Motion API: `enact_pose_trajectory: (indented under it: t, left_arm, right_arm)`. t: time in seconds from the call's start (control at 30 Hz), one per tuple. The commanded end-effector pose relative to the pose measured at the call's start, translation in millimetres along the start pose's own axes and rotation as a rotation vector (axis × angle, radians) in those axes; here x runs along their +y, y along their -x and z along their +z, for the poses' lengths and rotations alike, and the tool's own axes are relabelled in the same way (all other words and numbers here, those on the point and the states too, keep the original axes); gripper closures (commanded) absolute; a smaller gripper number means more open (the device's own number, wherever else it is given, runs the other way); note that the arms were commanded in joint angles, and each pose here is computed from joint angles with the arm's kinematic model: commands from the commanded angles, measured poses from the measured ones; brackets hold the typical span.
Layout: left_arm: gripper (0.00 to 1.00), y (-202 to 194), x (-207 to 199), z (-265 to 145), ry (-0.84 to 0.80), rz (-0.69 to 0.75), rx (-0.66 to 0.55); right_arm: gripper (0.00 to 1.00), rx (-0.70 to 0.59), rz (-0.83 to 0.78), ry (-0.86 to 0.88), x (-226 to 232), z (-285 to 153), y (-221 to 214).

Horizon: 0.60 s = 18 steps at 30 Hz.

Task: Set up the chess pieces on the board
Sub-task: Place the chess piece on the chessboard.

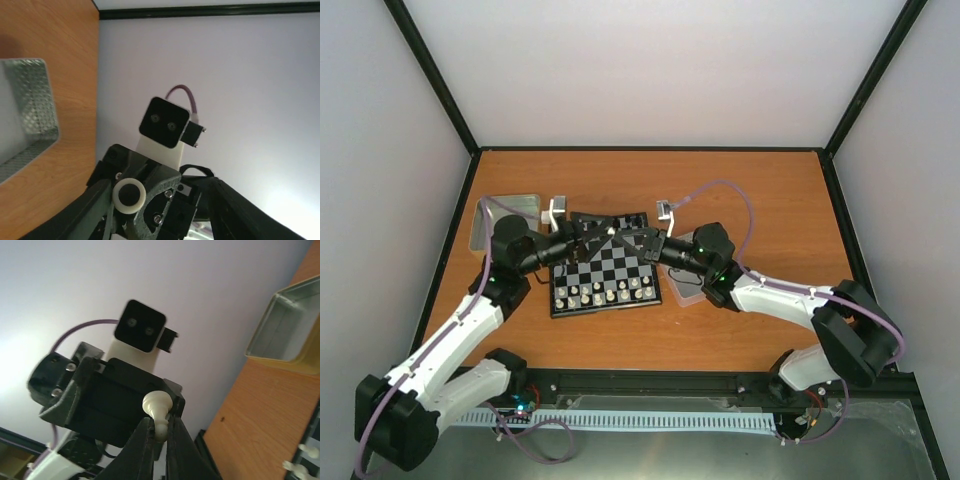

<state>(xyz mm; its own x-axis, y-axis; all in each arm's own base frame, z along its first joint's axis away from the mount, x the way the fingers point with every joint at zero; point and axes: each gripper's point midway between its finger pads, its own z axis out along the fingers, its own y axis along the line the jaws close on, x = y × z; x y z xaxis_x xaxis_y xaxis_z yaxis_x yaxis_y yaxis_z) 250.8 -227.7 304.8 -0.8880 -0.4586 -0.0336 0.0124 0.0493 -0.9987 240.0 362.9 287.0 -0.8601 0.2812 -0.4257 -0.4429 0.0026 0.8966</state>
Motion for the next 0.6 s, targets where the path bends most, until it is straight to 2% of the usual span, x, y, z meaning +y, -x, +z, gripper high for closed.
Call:
enact_pose_trajectory:
  t: [0.0, 0.13, 0.27, 0.4, 0.57]
  left_arm:
    - [0.41, 3, -4, -9, 0.06, 0.12, -0.056]
    - [0.31, 21, 14, -26, 0.221, 0.262, -0.187]
    - [0.27, 49, 35, -65, 0.487, 0.446, -0.369]
    - [0.26, 72, 48, -111, 0.756, 0.592, -0.522]
    - [0.22, 86, 50, -146, 0.959, 0.719, -0.6]
  right_arm:
    - [0.97, 0.05, -0.061, -0.11, -11, -5, -10]
    - [0.97, 0.211, -0.174, -0.395, -53, -23, -29]
    - [0.97, 0.426, -0.241, -0.735, -103, -63, -50]
    - [0.97, 0.583, -0.262, -0.894, -121, -81, -60]
    - [0.97, 0.703, -0.324, -1.041, -129, -75, -56]
